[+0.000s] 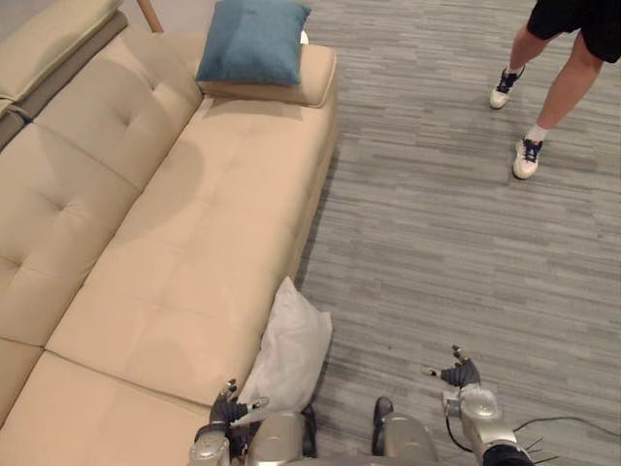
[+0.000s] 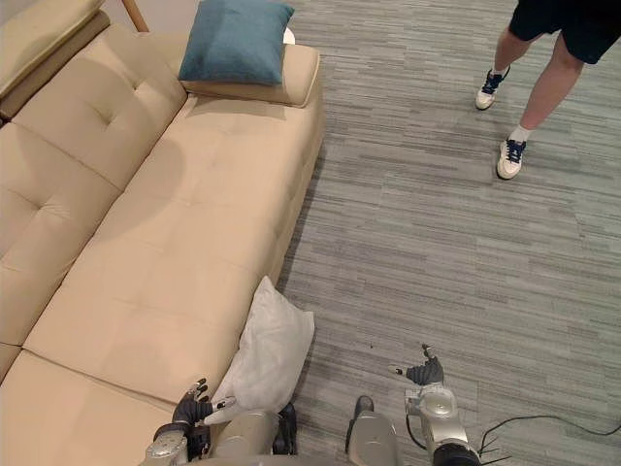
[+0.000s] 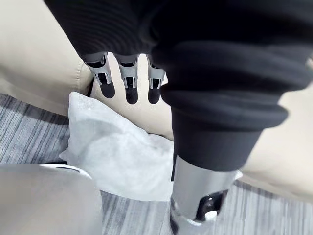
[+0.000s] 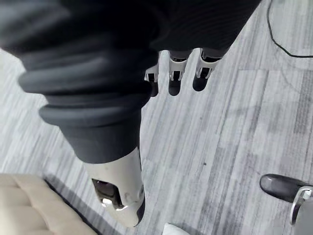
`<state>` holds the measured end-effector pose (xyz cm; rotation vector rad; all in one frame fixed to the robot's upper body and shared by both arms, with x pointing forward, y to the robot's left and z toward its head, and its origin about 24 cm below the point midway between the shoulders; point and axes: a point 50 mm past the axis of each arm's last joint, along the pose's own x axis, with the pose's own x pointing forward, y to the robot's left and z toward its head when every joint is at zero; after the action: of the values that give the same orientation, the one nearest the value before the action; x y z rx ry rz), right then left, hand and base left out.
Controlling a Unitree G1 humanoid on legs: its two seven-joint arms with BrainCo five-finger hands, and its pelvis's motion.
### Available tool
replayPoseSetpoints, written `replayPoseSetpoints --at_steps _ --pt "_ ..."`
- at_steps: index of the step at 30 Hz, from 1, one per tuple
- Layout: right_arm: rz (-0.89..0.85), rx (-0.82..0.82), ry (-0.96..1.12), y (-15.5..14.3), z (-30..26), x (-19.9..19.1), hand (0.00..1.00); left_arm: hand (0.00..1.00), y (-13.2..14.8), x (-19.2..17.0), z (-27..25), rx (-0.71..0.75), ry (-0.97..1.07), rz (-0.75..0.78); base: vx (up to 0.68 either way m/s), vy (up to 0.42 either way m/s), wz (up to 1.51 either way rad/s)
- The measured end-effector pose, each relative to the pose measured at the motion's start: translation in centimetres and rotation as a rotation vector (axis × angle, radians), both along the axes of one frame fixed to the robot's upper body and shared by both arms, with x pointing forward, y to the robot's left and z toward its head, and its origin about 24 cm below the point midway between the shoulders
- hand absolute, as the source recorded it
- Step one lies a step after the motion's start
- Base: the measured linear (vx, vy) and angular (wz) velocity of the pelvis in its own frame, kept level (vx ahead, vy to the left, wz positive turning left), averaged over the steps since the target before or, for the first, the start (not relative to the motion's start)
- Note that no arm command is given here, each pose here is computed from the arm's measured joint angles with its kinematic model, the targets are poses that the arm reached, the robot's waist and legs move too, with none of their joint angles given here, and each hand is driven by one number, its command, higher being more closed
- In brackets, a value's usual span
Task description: Pick up cushions and gather them together orderly.
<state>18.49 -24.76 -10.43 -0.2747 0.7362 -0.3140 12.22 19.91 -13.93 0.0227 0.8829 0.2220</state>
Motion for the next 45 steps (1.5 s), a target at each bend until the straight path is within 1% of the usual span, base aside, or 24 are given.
replayPoseSetpoints --at_steps 3,7,10,11,12,15,18,21,26,28,31,32,34,37,38,41,43,44,45 --pt "0.012 0.019 0.003 0.9 -0.2 0.0 0.00 0.00 0.7 -0.1 0.1 0.030 0.007 -0.001 0.20 0.107 0.60" --pt "0.021 0.025 -0.014 1.3 -0.1 0.0 0.00 0.00 0.8 1.3 0.6 0.034 -0.037 0.013 0.21 -0.071 1.24" --pt "-0.022 0.027 -0.023 0.6 0.0 -1.3 0.00 0.00 0.1 3.0 1.1 0.018 -0.082 0.027 0.21 -0.255 1.74" --pt "-0.037 0.027 -0.010 0.3 -0.2 -1.7 0.00 0.00 -1.1 3.3 1.1 -0.018 -0.089 0.040 0.23 -0.351 1.69" --pt "-0.039 0.030 -0.029 0.4 0.1 -1.5 0.00 0.00 -2.1 2.5 0.7 -0.056 -0.077 0.062 0.16 -0.278 1.28" --pt "-0.051 0.057 -0.084 1.0 0.7 -0.9 0.00 0.00 -3.1 2.6 0.7 -0.089 -0.082 0.070 0.08 -0.232 1.37" --pt "-0.117 0.109 -0.113 1.4 0.6 -1.3 0.00 0.00 -3.0 2.8 1.0 -0.091 -0.103 0.080 0.01 -0.158 1.32" --pt "-0.182 0.155 -0.110 1.8 0.1 -1.8 0.00 0.00 -2.5 2.0 1.0 -0.081 -0.096 0.085 -0.03 -0.080 0.92" --pt "-0.257 0.174 -0.016 1.4 -1.6 -3.9 0.00 0.00 -1.0 1.0 0.5 -0.033 -0.052 0.065 -0.05 0.020 0.59" --pt "-0.277 0.175 0.026 1.4 -2.2 -4.7 0.00 0.00 0.1 0.9 0.6 0.012 -0.039 0.037 -0.08 0.116 0.32" --pt "-0.294 0.178 0.023 1.3 -2.2 -4.6 0.00 0.00 1.2 1.1 0.8 0.048 -0.042 0.027 -0.11 0.078 0.20" --pt "-0.295 0.166 -0.006 1.0 -1.7 -3.6 0.00 0.00 2.2 1.7 1.3 0.079 -0.058 0.022 -0.16 0.060 0.08" --pt "-0.291 0.162 -0.026 0.9 -1.3 -2.9 0.00 0.00 2.8 2.5 1.7 0.099 -0.078 0.018 -0.16 0.042 0.04" --pt "-0.273 0.142 -0.114 0.4 0.3 -0.3 0.00 0.00 4.0 5.2 3.4 0.149 -0.168 0.022 -0.24 0.016 -0.12" --pt "-0.271 0.122 -0.178 0.1 1.5 1.2 0.00 0.00 4.3 6.7 4.5 0.163 -0.231 0.037 -0.20 0.007 -0.23" --pt "-0.266 0.097 -0.259 -0.4 3.3 3.2 0.00 0.00 4.5 9.0 6.3 0.160 -0.327 0.072 -0.17 0.012 -0.19" --pt "-0.267 0.073 -0.346 -0.6 5.3 5.7 0.00 0.00 4.2 12.3 8.8 0.151 -0.449 0.099 -0.11 0.016 -0.10" --pt "-0.264 0.071 -0.376 -0.5 6.1 6.6 0.00 0.00 4.0 13.2 9.4 0.143 -0.481 0.106 -0.10 0.010 0.00" --pt "-0.259 0.066 -0.431 -0.4 7.6 8.2 0.00 0.00 3.5 15.1 11.0 0.130 -0.544 0.103 -0.10 0.007 0.08"
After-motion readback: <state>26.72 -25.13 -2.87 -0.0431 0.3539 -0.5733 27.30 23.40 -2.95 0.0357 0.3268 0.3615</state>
